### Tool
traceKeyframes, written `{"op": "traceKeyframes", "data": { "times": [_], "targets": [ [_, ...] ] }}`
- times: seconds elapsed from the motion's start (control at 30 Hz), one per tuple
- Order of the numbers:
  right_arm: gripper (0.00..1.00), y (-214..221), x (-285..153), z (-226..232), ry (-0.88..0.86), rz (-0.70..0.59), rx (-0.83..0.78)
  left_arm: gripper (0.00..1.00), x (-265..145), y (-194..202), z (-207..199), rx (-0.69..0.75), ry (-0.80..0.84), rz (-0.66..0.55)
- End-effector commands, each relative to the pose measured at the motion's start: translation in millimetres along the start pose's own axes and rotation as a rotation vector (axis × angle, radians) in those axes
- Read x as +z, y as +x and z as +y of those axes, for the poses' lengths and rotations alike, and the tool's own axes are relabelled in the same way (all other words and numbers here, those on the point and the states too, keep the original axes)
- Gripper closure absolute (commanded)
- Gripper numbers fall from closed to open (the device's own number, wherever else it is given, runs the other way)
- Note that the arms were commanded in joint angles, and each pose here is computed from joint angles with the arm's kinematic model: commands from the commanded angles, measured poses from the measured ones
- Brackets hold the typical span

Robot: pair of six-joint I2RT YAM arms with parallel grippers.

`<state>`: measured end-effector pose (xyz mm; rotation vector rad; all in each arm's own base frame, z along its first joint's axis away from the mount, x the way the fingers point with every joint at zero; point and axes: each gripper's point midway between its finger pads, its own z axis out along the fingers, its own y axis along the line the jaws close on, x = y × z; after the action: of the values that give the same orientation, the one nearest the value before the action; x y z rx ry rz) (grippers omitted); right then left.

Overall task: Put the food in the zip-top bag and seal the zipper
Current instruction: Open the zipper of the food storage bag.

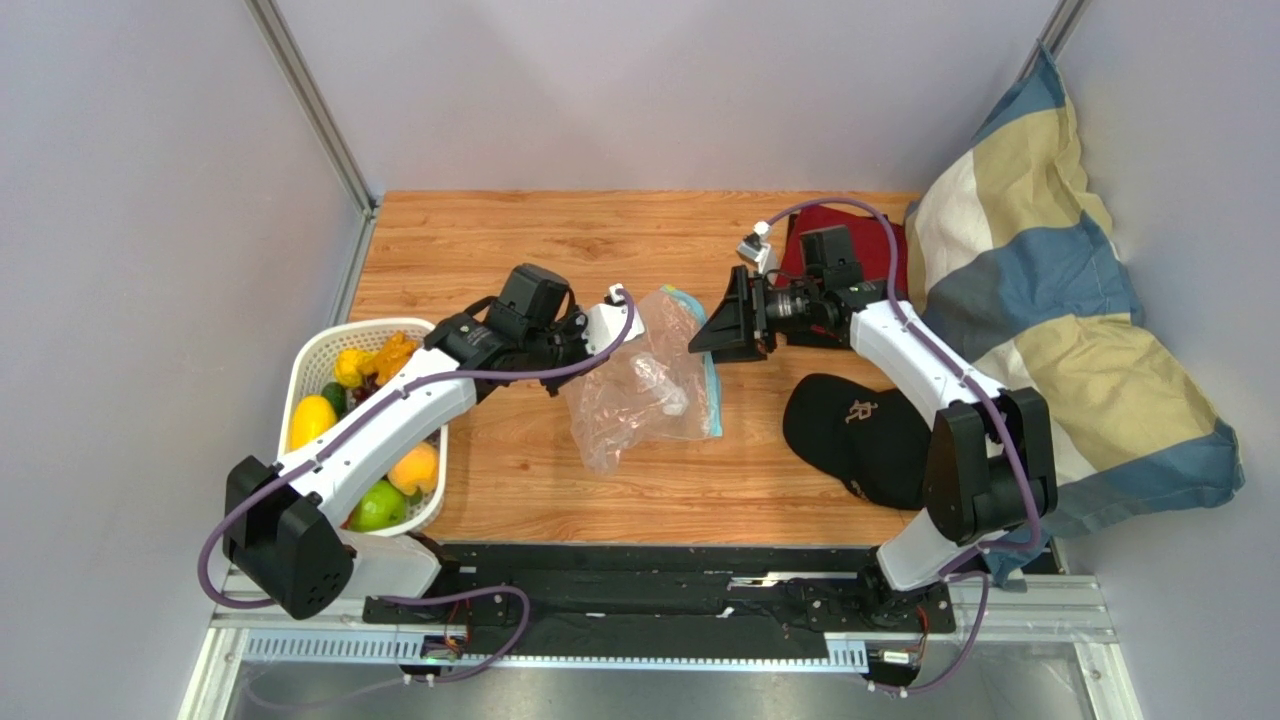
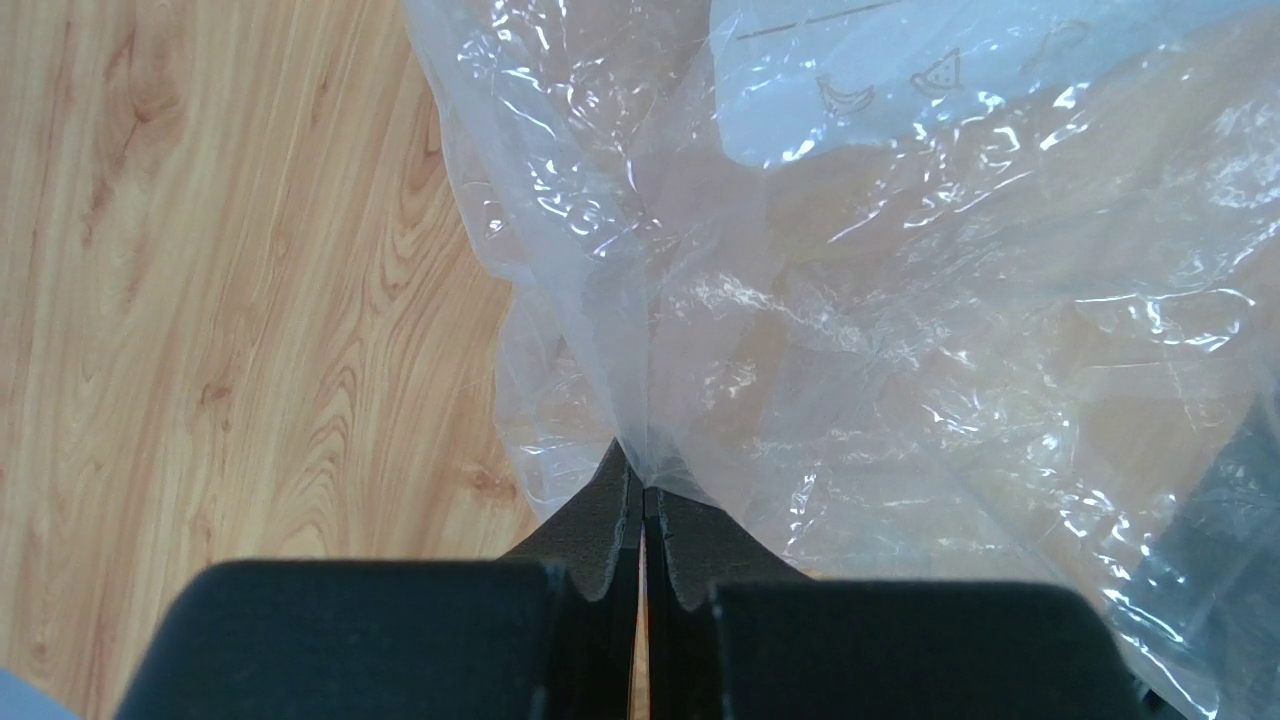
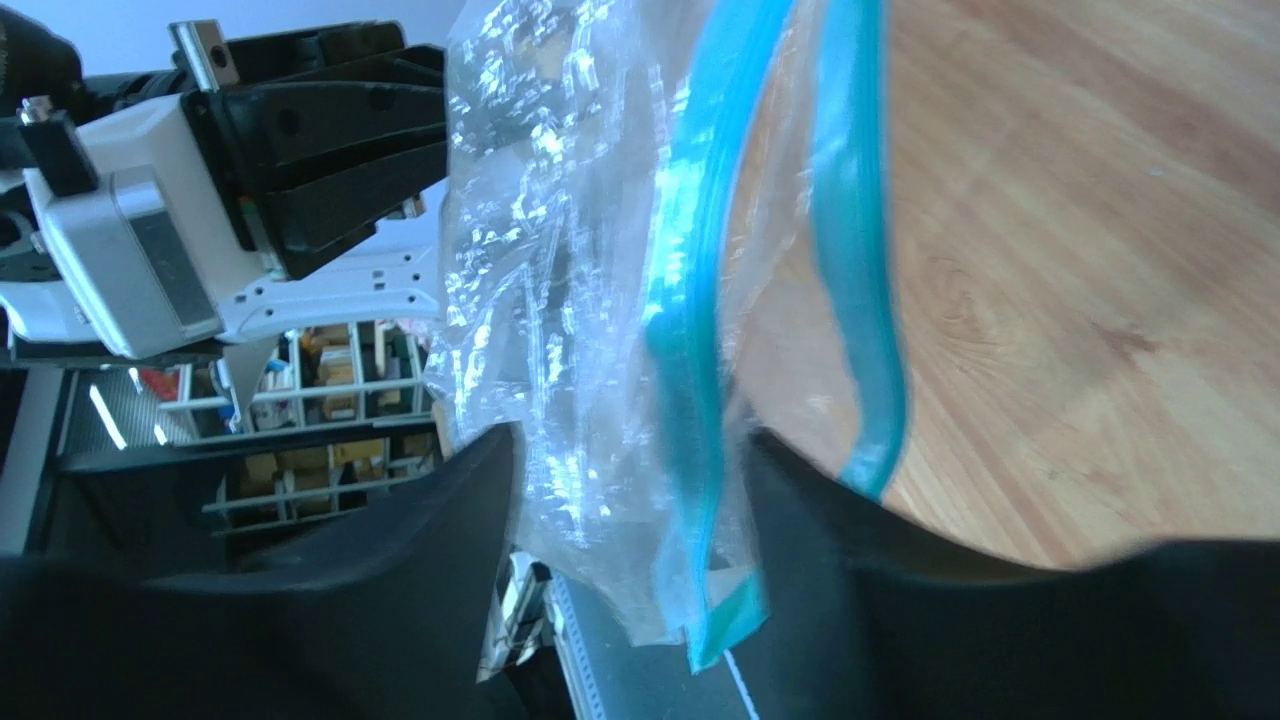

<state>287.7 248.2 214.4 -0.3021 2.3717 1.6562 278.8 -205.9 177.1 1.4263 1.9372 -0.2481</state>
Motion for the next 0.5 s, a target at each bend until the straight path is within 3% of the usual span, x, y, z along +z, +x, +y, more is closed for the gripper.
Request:
{"op": "traceKeyframes", "data": {
  "times": [0.0, 0.03, 0.07, 0.13, 0.2, 0.27, 0.3, 0.37, 0.47],
  "targets": [
    [0.53, 9.1, 2.2, 34.3, -0.103, 0.027, -0.088, 1.00, -4.0, -7.1, 5.2, 0.006, -0.045, -0.042],
    [0.59, 8.5, 0.1, 38.6, -0.106, 0.021, -0.114, 1.00, -4.9, -7.0, 4.4, 0.004, -0.045, -0.046],
    [0.76, 7.8, -1.2, 41.3, -0.108, 0.017, -0.136, 1.00, -5.0, -5.9, 2.7, -0.004, -0.042, -0.046],
    [0.96, 4.8, -6.3, 45.7, -0.080, 0.005, -0.210, 1.00, -11.2, -5.7, 0.5, -0.017, -0.042, -0.052],
    [1.00, 0.9, -9.7, 42.7, -0.025, -0.007, -0.280, 0.96, -22.0, -12.6, 1.2, -0.049, -0.052, -0.063],
    [1.00, -0.9, -18.8, 44.9, 0.034, 0.002, -0.403, 0.78, -33.3, -7.5, 3.7, -0.106, -0.077, -0.022],
    [1.00, -4.1, -22.3, 42.7, 0.078, -0.003, -0.451, 0.52, -45.5, -14.7, 7.8, -0.150, -0.098, -0.040],
    [1.00, -5.4, -33.3, 46.1, 0.129, 0.013, -0.591, 0.28, -63.2, -10.1, 14.2, -0.242, -0.110, -0.043],
    [1.00, -9.8, -47.3, 52.3, 0.186, 0.026, -0.780, 0.16, -100.5, -27.0, 18.3, -0.385, -0.102, -0.134]
  ]
}}
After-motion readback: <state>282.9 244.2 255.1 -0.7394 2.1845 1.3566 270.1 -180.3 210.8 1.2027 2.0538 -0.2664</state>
